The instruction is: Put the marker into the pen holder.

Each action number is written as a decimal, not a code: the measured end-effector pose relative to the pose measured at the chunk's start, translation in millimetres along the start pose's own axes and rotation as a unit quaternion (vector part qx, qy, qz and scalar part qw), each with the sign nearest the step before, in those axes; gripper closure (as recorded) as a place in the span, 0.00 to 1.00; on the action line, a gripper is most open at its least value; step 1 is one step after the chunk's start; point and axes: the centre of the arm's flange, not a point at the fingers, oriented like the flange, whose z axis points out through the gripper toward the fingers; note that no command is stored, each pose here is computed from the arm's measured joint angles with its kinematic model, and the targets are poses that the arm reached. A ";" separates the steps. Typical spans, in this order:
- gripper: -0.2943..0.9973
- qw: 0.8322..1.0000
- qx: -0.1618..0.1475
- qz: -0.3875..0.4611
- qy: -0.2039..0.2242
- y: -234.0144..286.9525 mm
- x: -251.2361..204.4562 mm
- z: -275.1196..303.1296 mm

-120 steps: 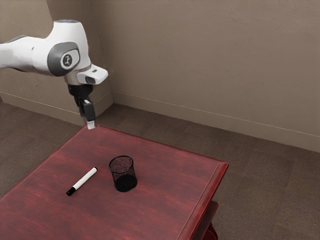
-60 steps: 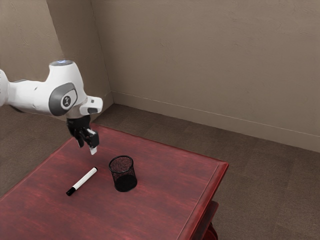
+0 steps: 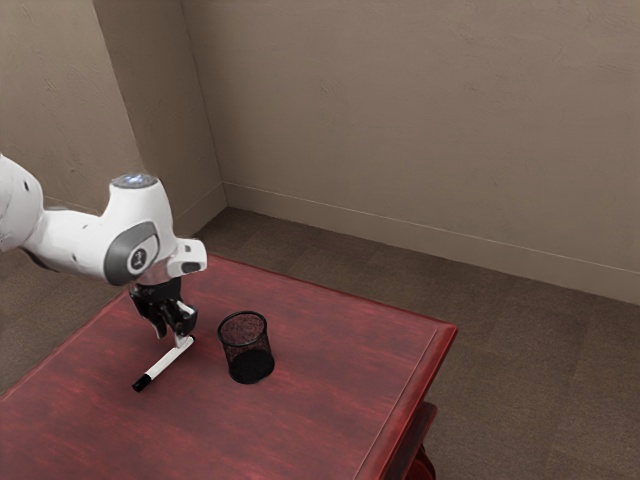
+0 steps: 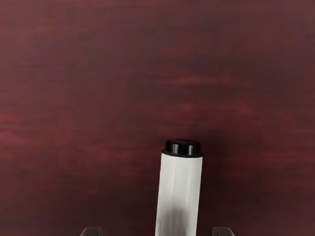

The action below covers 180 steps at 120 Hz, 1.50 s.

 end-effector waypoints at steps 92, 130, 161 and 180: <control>0.82 0.999 0.012 -0.044 0.020 9.4 9.1 -3.8; 0.84 0.990 -0.011 -0.008 0.144 72.0 -3.3 -162.9; 0.84 0.985 -0.018 0.022 0.168 122.9 5.5 -195.6; 0.84 0.986 -0.020 0.029 0.160 143.5 18.5 -188.0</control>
